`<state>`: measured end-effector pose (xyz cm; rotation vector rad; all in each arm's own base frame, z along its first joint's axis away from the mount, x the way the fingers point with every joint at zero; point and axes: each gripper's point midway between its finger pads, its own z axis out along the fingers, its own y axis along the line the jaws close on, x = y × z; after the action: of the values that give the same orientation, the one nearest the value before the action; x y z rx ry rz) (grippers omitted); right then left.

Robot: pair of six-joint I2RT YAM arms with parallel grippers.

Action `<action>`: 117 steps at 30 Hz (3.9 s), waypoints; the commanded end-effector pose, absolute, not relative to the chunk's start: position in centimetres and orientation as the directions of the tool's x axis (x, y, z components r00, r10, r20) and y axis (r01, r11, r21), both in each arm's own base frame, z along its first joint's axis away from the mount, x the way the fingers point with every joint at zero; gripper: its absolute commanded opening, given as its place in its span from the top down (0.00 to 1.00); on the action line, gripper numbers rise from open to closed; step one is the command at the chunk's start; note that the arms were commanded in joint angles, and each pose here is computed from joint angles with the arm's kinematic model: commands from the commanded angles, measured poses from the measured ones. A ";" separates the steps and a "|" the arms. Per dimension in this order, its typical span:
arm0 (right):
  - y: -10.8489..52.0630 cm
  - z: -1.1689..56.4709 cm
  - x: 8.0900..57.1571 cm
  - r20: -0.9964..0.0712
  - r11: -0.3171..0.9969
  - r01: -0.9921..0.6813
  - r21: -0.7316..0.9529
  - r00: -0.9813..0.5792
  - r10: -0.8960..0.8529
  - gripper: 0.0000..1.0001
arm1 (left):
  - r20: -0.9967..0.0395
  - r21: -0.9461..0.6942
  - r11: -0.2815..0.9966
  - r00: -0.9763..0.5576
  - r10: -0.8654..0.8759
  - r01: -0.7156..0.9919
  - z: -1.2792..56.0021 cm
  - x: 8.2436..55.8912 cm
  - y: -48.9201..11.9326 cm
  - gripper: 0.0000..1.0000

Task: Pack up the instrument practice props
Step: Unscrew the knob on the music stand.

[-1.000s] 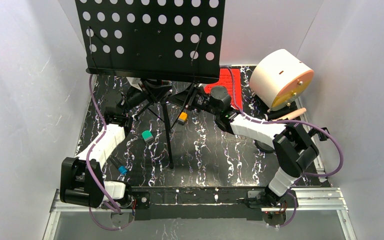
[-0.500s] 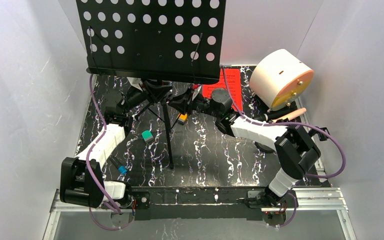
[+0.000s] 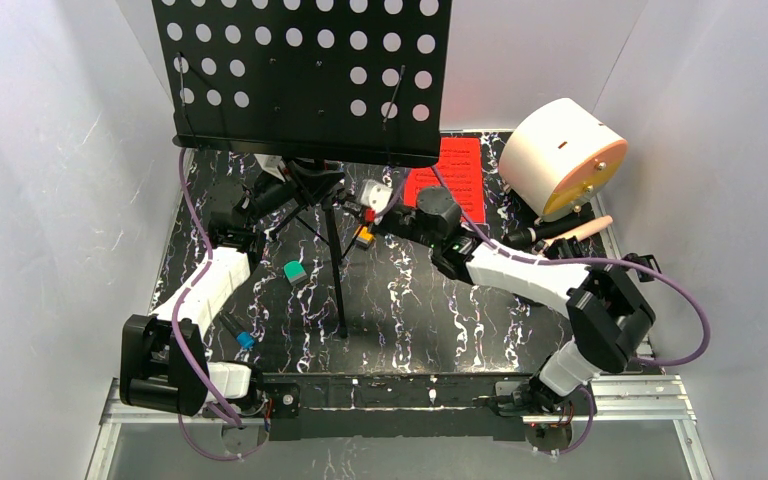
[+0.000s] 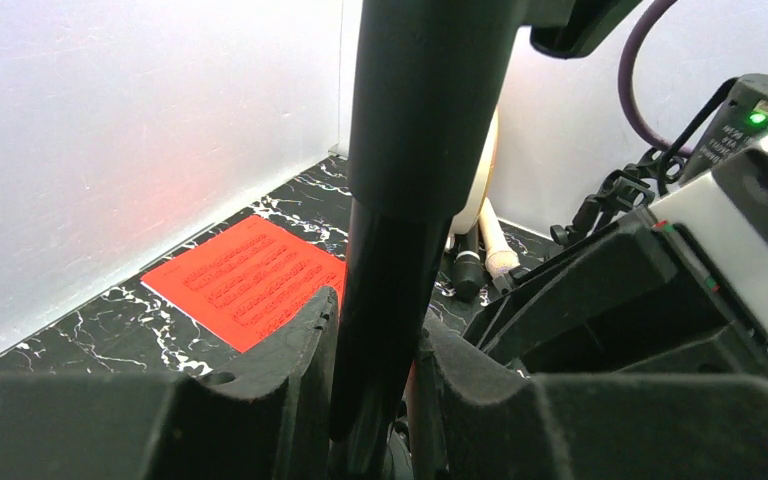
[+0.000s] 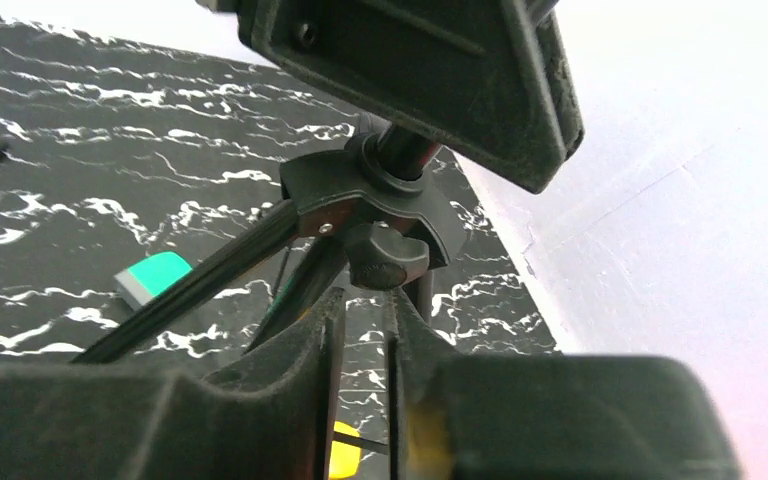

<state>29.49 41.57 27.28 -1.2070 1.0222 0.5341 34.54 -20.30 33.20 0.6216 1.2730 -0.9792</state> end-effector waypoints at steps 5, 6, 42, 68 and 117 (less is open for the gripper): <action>38.9 34.2 29.0 -0.959 0.491 -0.849 0.193 -0.059 0.276 0.50 | -0.952 -0.247 0.456 -0.126 -0.280 0.855 32.8 34.3 -20.7 1.00; 38.6 34.3 29.4 -0.938 0.495 -0.820 0.287 -0.135 0.320 0.48 | -0.952 -0.248 0.457 -0.126 -0.280 0.854 32.7 34.3 -20.7 1.00; 42.1 32.1 30.1 -0.349 0.052 -0.377 0.925 -0.787 0.509 0.66 | -0.953 -0.245 0.457 -0.127 -0.274 0.855 32.6 34.2 -20.8 1.00; 40.9 33.3 31.0 -0.345 0.045 -0.390 0.920 -0.749 0.565 0.81 | -0.956 -0.239 0.460 -0.123 -0.268 0.855 32.6 34.2 -20.8 1.00; 41.2 33.7 29.9 -0.512 0.158 -0.507 0.847 -0.701 0.496 0.77 | -0.957 -0.238 0.466 -0.124 -0.261 0.852 32.6 34.2 -20.8 1.00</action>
<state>30.56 40.98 29.59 0.0011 1.7459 1.5672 34.56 -20.54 33.12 0.6327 1.2879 -0.9722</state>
